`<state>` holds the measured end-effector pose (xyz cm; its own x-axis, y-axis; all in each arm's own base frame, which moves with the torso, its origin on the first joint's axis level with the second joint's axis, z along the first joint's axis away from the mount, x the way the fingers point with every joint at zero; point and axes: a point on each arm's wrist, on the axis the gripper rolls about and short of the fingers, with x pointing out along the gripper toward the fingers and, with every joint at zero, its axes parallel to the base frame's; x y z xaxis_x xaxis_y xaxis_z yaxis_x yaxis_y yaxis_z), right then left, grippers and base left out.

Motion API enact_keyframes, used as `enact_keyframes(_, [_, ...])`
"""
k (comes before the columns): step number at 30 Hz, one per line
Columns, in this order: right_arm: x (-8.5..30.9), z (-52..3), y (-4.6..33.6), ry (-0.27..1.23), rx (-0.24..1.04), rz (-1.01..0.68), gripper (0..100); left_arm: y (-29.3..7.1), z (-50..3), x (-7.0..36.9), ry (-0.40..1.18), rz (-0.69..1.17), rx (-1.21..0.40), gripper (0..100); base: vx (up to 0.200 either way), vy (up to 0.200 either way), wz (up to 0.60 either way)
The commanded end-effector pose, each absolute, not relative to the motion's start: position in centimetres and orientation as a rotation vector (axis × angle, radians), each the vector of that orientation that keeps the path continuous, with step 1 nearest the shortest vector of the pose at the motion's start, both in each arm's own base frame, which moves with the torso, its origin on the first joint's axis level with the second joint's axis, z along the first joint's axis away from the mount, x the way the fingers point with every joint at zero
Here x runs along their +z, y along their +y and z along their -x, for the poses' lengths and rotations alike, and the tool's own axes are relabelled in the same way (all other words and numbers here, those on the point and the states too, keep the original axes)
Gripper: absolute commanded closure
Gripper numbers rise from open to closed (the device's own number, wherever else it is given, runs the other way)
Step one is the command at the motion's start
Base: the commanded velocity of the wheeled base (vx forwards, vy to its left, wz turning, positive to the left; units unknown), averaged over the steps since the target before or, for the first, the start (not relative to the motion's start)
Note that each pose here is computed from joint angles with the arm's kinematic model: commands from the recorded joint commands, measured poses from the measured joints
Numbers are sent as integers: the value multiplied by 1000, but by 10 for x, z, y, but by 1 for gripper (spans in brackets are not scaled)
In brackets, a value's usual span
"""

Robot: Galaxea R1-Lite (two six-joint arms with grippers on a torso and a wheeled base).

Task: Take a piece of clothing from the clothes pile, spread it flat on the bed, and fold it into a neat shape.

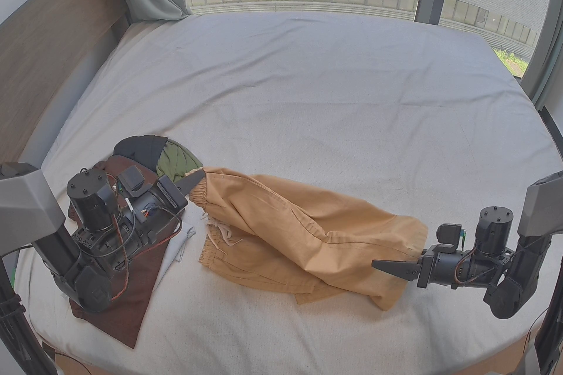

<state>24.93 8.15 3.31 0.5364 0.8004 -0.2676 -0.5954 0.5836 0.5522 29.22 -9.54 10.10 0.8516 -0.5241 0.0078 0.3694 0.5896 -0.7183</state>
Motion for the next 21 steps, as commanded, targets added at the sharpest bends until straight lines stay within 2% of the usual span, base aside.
enact_keyframes(1, [33, -249, 84, 537, 870, -422, 0, -95, -292, 102, 212, 783, -526, 100, 0, 0, 0])
enact_keyframes(7, [33, -252, 84, 525, 860, -421, 0, -96, -292, 101, 213, 783, -526, 100, 0, 0, 0])
enact_keyframes(8, [33, -252, 84, 524, 853, -420, 100, -96, -292, 101, 213, 783, -526, 100, 0, 0, 0])
enact_keyframes(21, [41, -258, 83, 475, 838, -413, 100, -96, -292, 102, 214, 784, -532, 100, 0, 0, 0])
